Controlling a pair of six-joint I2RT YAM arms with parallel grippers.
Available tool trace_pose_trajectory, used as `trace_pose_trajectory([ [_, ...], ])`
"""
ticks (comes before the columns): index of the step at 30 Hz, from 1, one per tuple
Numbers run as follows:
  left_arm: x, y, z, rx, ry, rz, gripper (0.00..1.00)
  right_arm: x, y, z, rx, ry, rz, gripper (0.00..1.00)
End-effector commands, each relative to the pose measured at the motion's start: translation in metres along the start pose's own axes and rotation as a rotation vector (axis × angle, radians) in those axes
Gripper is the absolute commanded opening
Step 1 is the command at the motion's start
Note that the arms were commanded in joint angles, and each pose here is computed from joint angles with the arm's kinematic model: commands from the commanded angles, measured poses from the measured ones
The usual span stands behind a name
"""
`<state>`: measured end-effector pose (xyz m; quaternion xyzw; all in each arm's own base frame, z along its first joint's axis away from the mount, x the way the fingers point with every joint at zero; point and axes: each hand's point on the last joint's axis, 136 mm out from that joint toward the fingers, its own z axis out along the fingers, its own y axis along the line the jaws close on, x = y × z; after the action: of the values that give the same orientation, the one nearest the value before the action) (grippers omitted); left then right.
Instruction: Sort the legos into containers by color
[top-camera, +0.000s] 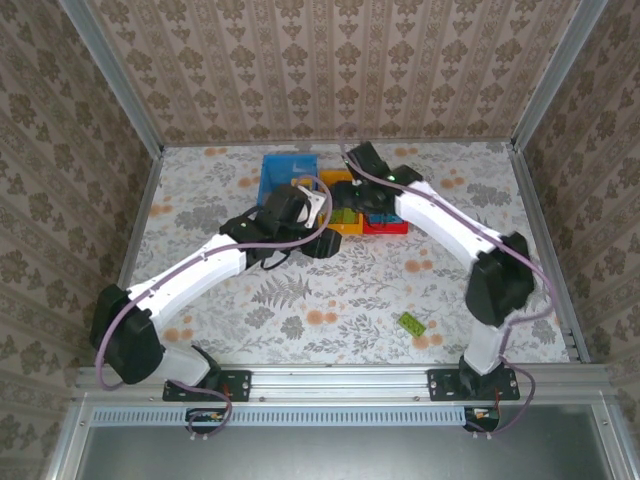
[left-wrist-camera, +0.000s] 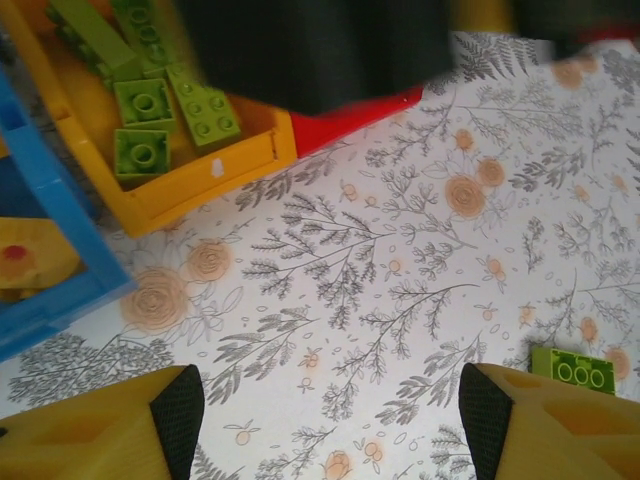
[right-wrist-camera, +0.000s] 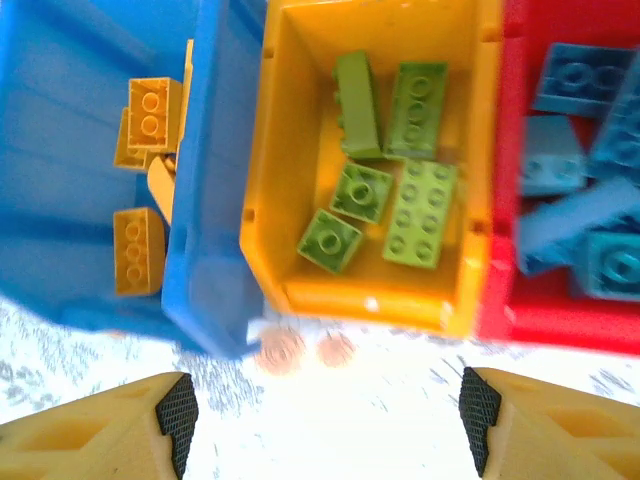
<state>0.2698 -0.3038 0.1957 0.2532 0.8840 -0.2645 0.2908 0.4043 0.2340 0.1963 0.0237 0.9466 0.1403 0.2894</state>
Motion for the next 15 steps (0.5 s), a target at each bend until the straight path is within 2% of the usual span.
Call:
trace_pose_trajectory([
  [1,-0.004,-0.014,0.006,0.081,-0.009,0.042,0.71,0.017,-0.025,-0.034,0.037,-0.05,-0.023,0.73],
  [7,0.01,-0.025,0.012,0.104,0.029,0.06,0.71,0.095,-0.069,-0.077,0.075,0.045,-0.014,0.74],
  [15,0.033,-0.041,0.017,0.12,0.078,0.083,0.7,0.188,-0.104,-0.098,0.179,0.295,-0.008,0.75],
])
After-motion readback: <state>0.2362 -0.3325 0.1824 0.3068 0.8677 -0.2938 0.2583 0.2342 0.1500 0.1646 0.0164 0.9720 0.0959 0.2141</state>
